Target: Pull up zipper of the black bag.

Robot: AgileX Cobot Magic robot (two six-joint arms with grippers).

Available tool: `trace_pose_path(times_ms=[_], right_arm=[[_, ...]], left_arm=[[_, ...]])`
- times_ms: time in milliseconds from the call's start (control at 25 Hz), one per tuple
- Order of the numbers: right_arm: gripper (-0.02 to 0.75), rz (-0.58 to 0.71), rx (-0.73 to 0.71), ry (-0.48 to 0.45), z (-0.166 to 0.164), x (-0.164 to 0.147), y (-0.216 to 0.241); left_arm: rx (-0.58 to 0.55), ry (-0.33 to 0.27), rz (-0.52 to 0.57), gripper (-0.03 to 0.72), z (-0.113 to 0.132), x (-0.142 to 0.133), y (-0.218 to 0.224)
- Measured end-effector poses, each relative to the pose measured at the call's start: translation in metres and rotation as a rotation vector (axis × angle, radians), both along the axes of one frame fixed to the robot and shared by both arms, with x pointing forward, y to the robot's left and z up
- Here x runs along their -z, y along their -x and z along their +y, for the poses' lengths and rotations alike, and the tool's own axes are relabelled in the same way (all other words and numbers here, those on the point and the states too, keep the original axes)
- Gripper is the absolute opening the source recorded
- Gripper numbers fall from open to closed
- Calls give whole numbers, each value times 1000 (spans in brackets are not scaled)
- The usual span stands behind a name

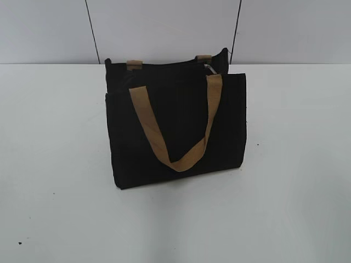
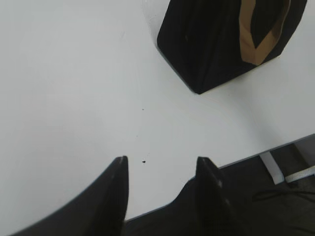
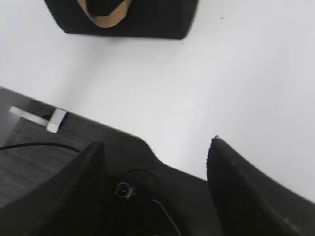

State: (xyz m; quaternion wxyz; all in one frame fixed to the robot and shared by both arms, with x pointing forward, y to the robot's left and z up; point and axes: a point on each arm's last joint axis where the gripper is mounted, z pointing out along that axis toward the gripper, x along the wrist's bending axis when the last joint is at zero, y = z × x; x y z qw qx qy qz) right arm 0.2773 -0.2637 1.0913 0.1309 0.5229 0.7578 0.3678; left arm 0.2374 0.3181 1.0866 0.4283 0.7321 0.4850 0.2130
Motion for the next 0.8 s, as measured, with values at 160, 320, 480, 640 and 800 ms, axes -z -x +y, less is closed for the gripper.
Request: trace_pose_path(times_ms=[160,320,480,640,800], right_arm=[[495,-125,78,85,-18,2,27],[491,-205,123,131,-28,10,40],[467,-172,126,151,-29,35,39],[447,-189,125,157,-28,45,33],[440,-209,125,158,-28,48,29]], left_arm=[[8,38,-39,346,7,10,10],[59,14,-30,346,4,24,12],[93,-19,-38,346,3,27,12],[101,-10,-68,346,1,25,10],[103,-2,-90,346,0,24,9]])
